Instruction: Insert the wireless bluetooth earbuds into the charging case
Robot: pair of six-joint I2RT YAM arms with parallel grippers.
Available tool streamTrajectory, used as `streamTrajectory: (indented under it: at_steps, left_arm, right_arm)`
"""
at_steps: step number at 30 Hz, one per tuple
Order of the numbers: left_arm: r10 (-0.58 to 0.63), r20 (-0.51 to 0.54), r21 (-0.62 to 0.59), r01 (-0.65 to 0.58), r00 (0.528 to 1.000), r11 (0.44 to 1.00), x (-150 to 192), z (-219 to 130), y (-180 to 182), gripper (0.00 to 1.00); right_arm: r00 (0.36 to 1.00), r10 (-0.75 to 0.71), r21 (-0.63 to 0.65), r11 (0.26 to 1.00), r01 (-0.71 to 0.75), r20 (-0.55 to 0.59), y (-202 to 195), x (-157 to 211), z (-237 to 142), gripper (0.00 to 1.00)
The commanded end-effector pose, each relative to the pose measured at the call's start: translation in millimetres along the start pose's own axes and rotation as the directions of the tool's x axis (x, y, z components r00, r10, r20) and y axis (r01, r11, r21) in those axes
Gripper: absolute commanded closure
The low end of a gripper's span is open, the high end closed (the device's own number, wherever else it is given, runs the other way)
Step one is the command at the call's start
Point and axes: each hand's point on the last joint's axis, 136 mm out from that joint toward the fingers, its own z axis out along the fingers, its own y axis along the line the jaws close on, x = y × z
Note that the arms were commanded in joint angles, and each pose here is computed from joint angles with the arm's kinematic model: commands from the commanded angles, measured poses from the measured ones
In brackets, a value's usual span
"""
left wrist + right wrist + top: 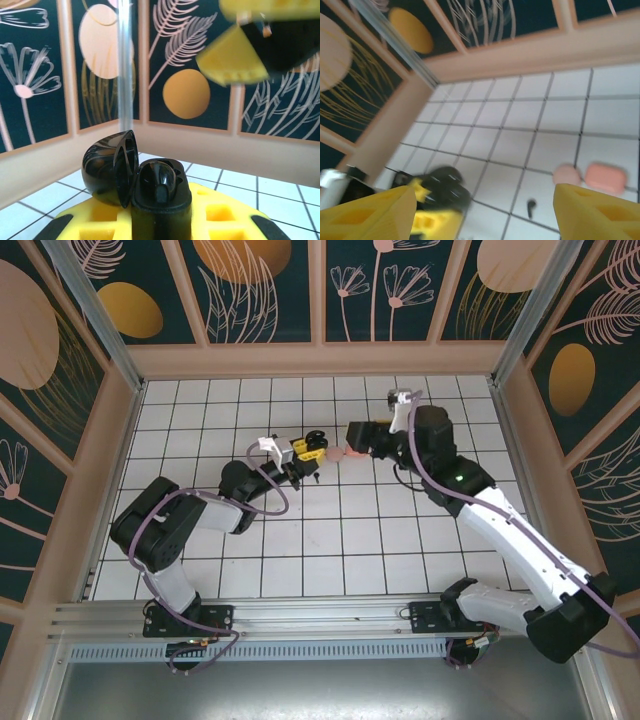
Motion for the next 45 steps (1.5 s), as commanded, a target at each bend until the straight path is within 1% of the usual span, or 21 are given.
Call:
streamTrajectory:
  at_steps: [1,3,5,8,12,17,21,25,31,45]
  left_arm:
    - [0.077,0.112,-0.105,-0.065,0.991,0.992,-33.9,-15.6,19.2,1.0]
    - [0.088,0.149,-0.139,-0.067,0.985,0.988,-49.8,-24.8,25.9,1.0]
    - [0.091,0.157,-0.164,-0.065,0.983,0.984,-54.6,-31.8,31.4,1.0]
    - [0.105,0.166,-0.206,-0.07,0.98,0.976,-61.0,-40.4,36.8,1.0]
    - [0.126,0.188,-0.27,-0.072,0.974,0.96,-69.4,-54.5,42.6,1.0]
    - [0.144,0.223,-0.346,-0.06,0.964,0.936,-77.6,-72.1,50.0,1.0]
    - [0.154,0.236,-0.387,-0.053,0.959,0.921,-80.3,-81.6,54.7,1.0]
    - [0.169,0.255,-0.413,-0.051,0.952,0.909,-85.0,-89.8,56.8,1.0]
    - [0.179,0.258,-0.434,-0.052,0.949,0.899,-88.0,-94.8,60.9,1.0]
    - [0.185,0.259,-0.428,-0.059,0.948,0.902,-90.3,-95.8,60.4,1.0]
  right_arm:
    - [0.988,0.093,0.127,0.989,-0.077,-0.12,-40.4,51.3,21.6,0.29]
    - [0.977,0.113,0.168,0.982,-0.083,-0.18,-54.3,73.9,35.2,0.31]
    - [0.962,0.133,0.195,0.977,-0.087,-0.24,-63.7,93.6,49.6,0.35]
    - [0.933,0.15,0.205,0.975,-0.085,-0.328,-68.8,118.9,72.7,0.43]
    - [0.895,0.135,0.216,0.975,-0.044,-0.425,-66.1,144.7,103.0,0.51]
    - [0.848,0.097,0.23,0.973,0.029,-0.52,-61.4,170.7,135.6,0.54]
    - [0.828,0.074,0.266,0.96,0.093,-0.556,-63.0,178.6,157.7,0.55]
    - [0.812,0.079,0.306,0.944,0.126,-0.579,-68.1,183.8,174.6,0.56]
    - [0.785,0.072,0.352,0.916,0.191,-0.616,-72.6,195.8,195.7,0.58]
    - [0.76,0.076,0.381,0.895,0.234,-0.645,-78.9,214.0,213.3,0.63]
